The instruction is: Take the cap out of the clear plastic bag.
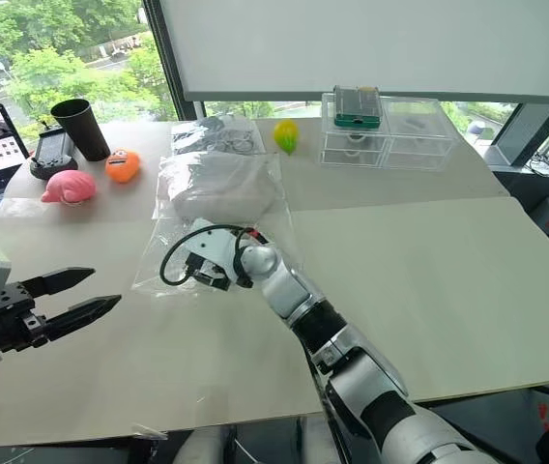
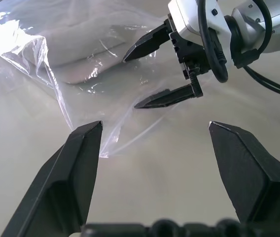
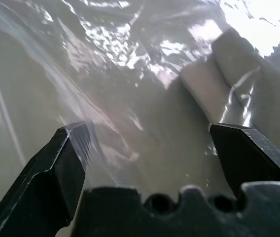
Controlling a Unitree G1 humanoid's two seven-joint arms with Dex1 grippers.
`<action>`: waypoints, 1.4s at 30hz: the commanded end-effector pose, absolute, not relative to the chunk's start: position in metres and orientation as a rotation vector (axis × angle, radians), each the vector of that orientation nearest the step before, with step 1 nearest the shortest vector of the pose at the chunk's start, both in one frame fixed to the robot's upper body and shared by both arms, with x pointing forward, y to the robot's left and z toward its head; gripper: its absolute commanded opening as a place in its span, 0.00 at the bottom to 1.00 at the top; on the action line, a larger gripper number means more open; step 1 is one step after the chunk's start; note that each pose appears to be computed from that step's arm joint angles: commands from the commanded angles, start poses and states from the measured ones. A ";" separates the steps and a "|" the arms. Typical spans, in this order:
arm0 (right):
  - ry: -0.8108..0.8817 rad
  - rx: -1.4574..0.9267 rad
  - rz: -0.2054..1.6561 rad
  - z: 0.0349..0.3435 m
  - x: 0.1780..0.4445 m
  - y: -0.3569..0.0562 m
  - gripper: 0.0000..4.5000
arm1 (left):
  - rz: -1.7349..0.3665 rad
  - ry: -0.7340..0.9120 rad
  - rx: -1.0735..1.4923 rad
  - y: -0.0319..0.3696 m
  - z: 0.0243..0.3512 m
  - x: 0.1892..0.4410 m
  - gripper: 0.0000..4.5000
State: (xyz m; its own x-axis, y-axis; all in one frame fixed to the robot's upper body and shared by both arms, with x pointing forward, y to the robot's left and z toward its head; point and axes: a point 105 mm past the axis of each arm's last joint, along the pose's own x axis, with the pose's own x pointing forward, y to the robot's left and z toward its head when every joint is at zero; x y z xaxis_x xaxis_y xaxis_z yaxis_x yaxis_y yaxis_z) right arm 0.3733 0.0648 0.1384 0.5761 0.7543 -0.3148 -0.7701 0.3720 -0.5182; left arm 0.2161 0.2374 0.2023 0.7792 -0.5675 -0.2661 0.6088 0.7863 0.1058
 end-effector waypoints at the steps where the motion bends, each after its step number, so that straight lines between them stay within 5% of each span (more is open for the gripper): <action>1: -0.062 -0.691 0.908 0.167 0.378 0.046 1.00 | -0.666 0.214 0.208 0.229 0.204 0.216 0.82; 8: -0.027 -0.726 0.830 0.168 0.381 0.002 1.00 | -0.688 0.218 0.202 0.224 0.201 0.219 0.82; 12: -0.011 -0.721 0.806 0.167 0.380 -0.006 0.79 | -0.695 0.214 0.201 0.222 0.201 0.223 0.82; 22: -0.001 -0.709 0.804 0.160 0.379 -0.003 0.01 | -0.726 0.200 0.198 0.212 0.197 0.229 0.82; 29: 0.002 -0.669 0.825 0.162 0.376 0.003 0.01 | -0.738 0.195 0.201 0.209 0.195 0.230 0.82; 37: -0.112 -0.495 0.895 0.225 0.362 0.030 0.01 | -0.689 0.125 0.075 0.184 0.188 0.261 0.82; 42: -0.136 -0.498 0.904 0.234 0.363 0.036 0.01 | -0.601 0.143 -0.094 0.166 0.172 0.280 0.82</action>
